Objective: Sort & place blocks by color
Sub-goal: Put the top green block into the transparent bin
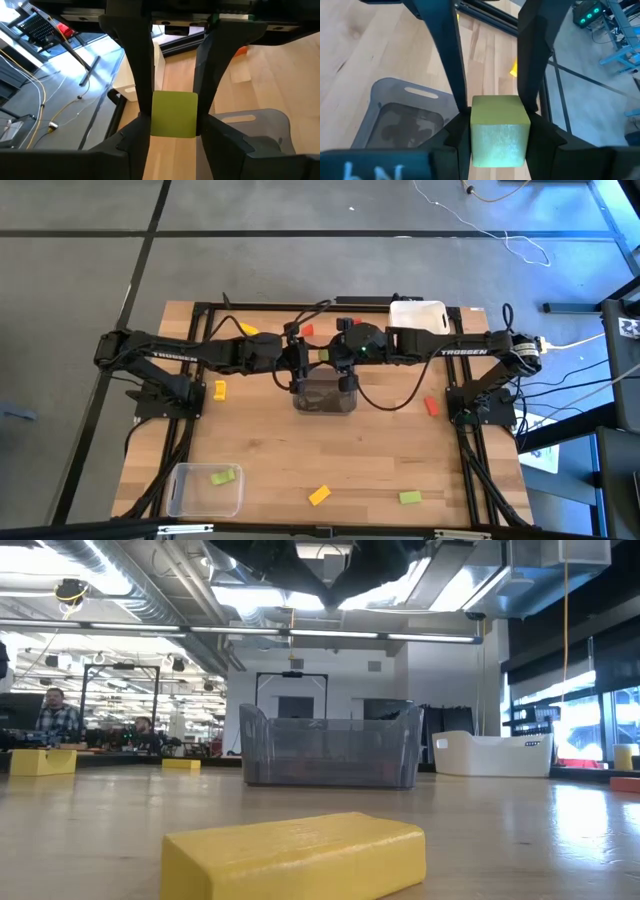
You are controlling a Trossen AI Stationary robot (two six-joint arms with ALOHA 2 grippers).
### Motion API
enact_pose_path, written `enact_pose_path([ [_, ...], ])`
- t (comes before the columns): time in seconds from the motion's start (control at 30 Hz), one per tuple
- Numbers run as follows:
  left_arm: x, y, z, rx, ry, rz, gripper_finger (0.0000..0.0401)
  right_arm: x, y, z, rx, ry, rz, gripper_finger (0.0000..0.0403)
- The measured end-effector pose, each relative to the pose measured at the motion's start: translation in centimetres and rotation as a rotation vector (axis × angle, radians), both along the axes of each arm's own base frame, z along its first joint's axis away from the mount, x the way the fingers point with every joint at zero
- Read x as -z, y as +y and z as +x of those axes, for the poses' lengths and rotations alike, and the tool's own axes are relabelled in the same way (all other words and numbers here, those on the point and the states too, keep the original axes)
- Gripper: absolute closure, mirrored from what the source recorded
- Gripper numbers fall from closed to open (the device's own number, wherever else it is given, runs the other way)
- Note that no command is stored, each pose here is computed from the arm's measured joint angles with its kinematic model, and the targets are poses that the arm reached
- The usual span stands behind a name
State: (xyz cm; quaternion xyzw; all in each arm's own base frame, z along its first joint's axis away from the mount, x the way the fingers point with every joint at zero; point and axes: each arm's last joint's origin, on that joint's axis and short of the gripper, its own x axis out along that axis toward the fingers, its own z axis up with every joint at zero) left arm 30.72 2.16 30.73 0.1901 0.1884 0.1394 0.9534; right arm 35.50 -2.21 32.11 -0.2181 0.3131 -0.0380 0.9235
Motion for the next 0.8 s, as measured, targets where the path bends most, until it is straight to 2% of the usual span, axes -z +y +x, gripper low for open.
enact_pose_path([
  [0.23, 0.02, 0.0, 0.01, 0.0, 0.001, 0.001, 0.0285, 0.04, 0.02, -0.03, 0.0, 0.005, 0.002, 0.0274],
  [0.53, 0.01, -0.02, 0.04, 0.003, -0.006, -0.004, 0.0311, -0.02, -0.01, -0.03, 0.004, 0.004, 0.002, 0.0274],
  [0.8, 0.02, -0.2, 0.07, 0.011, -0.007, -0.005, 0.0353, -0.08, -0.01, -0.01, 0.004, 0.001, 0.001, 0.0263],
])
